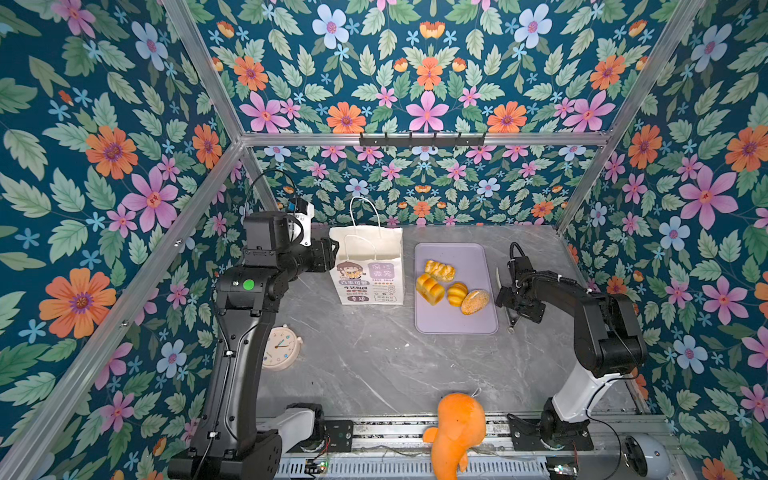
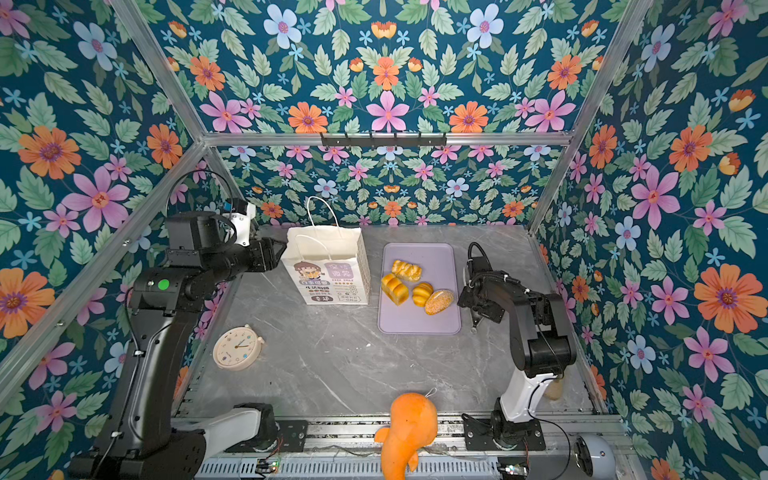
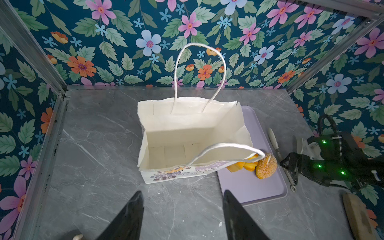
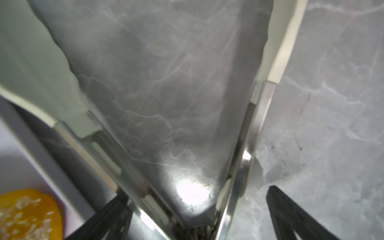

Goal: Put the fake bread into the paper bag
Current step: 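Close right gripper on the tongs' white-tipped arms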

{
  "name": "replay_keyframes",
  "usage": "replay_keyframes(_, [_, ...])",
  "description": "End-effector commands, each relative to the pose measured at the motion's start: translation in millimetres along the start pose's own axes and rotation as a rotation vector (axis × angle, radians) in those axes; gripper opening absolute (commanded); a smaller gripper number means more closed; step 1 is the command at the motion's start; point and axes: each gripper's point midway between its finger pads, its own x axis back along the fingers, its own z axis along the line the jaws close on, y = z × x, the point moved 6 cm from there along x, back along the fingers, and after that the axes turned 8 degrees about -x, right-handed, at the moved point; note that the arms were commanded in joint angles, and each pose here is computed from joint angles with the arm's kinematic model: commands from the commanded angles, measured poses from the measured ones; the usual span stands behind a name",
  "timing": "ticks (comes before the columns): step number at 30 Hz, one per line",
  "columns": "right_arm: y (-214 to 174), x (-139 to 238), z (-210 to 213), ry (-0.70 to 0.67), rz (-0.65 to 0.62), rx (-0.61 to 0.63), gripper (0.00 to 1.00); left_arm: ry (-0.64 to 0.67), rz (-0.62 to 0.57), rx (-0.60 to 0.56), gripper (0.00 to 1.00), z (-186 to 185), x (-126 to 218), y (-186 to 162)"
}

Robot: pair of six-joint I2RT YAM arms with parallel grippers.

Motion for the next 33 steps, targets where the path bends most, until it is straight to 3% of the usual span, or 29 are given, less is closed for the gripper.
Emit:
replay_keyframes(1, [3.7, -1.4, -4.7, -0.001, 0.032, 0.05, 0.99, 0.006, 0.004, -0.012, 0.62, 0.3, 2.0, -1.5])
replay_keyframes(5, [11.5, -6.8, -2.4, 0.071, 0.056, 0.061, 0.99, 0.007, 0.004, -0.014, 0.62, 0.4, 2.1, -2.6])
replay_keyframes(12, [30.7, -10.1, -10.0, 0.065, 0.024, 0.093, 0.99, 0.005, 0.001, -0.011, 0.62, 0.1, 2.8, -2.7])
replay_keyframes(33, [81.8, -28.1, 4.9, 0.158, -0.019, 0.074, 0.81, -0.007, -0.01, 0.0, 0.62, -1.2, 2.7, 1.8])
